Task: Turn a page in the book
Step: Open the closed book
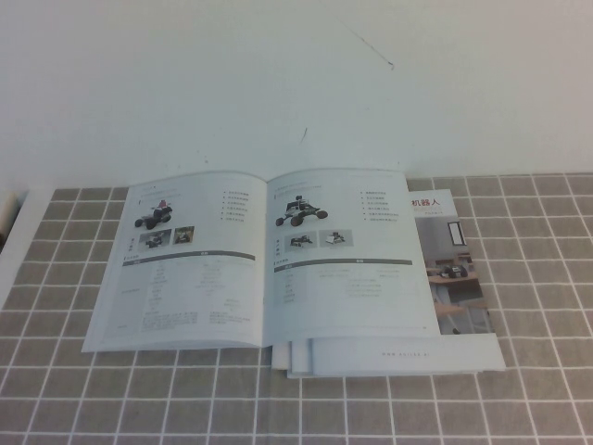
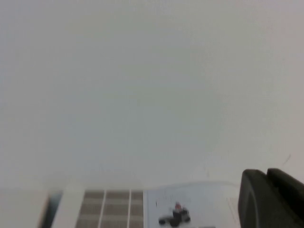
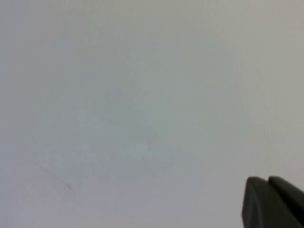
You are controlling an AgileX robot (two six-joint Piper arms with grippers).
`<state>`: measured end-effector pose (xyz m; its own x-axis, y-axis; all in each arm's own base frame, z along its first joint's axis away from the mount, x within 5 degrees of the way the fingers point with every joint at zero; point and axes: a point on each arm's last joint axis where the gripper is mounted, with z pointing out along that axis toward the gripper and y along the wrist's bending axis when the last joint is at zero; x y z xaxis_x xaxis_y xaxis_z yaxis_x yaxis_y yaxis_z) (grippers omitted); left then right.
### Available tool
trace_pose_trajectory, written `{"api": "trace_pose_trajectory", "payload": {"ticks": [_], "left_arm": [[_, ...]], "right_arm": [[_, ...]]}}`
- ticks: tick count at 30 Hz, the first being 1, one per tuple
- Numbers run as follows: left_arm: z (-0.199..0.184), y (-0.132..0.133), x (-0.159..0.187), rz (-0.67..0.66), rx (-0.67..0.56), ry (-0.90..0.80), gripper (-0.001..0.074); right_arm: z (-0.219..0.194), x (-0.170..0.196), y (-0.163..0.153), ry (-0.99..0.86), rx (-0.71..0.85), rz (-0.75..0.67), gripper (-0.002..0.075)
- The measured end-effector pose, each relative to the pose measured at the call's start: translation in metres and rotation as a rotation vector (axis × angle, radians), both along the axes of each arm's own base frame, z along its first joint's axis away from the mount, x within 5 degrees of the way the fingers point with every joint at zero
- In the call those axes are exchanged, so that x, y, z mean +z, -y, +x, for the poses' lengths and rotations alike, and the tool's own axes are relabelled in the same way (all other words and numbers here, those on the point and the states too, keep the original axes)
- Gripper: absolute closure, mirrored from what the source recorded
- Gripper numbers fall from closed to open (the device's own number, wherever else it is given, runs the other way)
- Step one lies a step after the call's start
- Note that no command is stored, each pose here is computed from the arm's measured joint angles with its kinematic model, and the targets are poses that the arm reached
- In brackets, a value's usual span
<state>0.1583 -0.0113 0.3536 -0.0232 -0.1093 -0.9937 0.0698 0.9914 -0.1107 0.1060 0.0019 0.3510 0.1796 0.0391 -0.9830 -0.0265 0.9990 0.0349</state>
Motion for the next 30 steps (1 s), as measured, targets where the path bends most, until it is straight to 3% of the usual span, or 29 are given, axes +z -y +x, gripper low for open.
{"api": "trace_pose_trajectory", "payload": {"ticks": [3, 8, 15, 22, 26, 30], "left_arm": [[0.019, 0.002, -0.021, -0.078, 0.006, -0.163, 0.0738], [0.04, 0.019, -0.049, -0.075, -0.054, -0.348, 0.0738], [0.066, 0.052, -0.093, -0.029, -0.151, -0.583, 0.0738], [0.096, 0.063, -0.12, -0.018, -0.108, -0.878, 0.0738], [0.114, 0.068, -0.122, 0.012, -0.112, -0.918, 0.0738], [0.131, 0.072, -0.122, 0.004, -0.109, -0.922, 0.0738]], "right_arm": [[0.022, -0.013, 0.0, -0.117, 0.003, 0.042, 0.0728], [0.056, -0.041, 0.0, -0.318, -0.001, 0.057, 0.0728], [0.1, -0.078, -0.008, -0.577, 0.025, -0.052, 0.0728], [0.139, -0.09, -0.042, -0.645, 0.18, -0.169, 0.0728], [0.161, -0.096, -0.063, -0.66, 0.296, -0.23, 0.0728], [0.184, -0.103, -0.084, -0.723, 0.46, -0.154, 0.0728]]}}
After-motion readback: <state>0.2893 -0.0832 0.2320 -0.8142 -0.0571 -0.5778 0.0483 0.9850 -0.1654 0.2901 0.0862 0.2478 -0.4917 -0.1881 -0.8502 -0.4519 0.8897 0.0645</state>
